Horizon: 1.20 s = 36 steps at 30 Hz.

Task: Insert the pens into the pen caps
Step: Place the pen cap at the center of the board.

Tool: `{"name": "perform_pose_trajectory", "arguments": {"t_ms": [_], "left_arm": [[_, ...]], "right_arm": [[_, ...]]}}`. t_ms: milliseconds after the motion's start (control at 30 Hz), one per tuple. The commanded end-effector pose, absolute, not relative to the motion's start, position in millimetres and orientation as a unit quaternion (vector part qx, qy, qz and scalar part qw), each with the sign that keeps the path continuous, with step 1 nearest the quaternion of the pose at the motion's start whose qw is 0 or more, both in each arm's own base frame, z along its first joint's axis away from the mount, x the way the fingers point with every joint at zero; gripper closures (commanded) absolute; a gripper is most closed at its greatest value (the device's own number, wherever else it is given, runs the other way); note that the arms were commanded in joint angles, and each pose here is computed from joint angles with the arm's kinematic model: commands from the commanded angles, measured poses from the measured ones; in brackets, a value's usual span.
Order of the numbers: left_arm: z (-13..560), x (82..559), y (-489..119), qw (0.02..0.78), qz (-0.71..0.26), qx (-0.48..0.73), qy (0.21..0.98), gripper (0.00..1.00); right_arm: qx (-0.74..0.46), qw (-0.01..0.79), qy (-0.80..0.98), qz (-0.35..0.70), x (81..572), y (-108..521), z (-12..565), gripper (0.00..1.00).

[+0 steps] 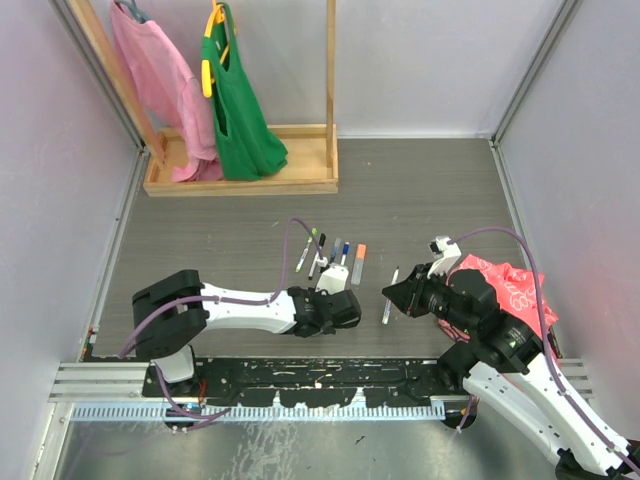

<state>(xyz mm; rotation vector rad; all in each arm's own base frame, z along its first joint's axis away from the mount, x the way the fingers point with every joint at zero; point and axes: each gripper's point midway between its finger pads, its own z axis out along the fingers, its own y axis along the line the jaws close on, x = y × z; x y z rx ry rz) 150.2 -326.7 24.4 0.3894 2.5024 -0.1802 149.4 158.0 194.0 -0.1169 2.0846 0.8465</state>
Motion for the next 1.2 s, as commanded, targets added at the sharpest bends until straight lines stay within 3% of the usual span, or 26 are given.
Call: {"name": "perform_pose_trajectory", "arguments": {"t_ms": [0, 200, 500, 767, 1167], "left_arm": [[29, 155, -333, 0.31, -0.07, 0.131, 0.939, 0.81], [50, 155, -335, 0.329, -0.095, 0.126, 0.931, 0.7], [128, 157, -326, 0.407, -0.157, 0.114, 0.893, 0.65], [207, 143, -292, 0.461, -0.293, 0.089, 0.833, 0.61], [238, 118, -275, 0.476, -0.446, 0.088, 0.753, 0.53]], "right_arm": [[-0.036, 0.445, 0.827, 0.342, 153, 157, 202, 1.0], [-0.028, 0.45, 0.825, 0.34, 155, 155, 204, 1.0], [-0.001, 0.473, 0.814, 0.339, 162, 149, 222, 1.0], [0.016, 0.484, 0.801, 0.351, 183, 163, 222, 1.0], [-0.029, 0.422, 0.752, 0.505, 194, 248, 244, 1.0]]}}
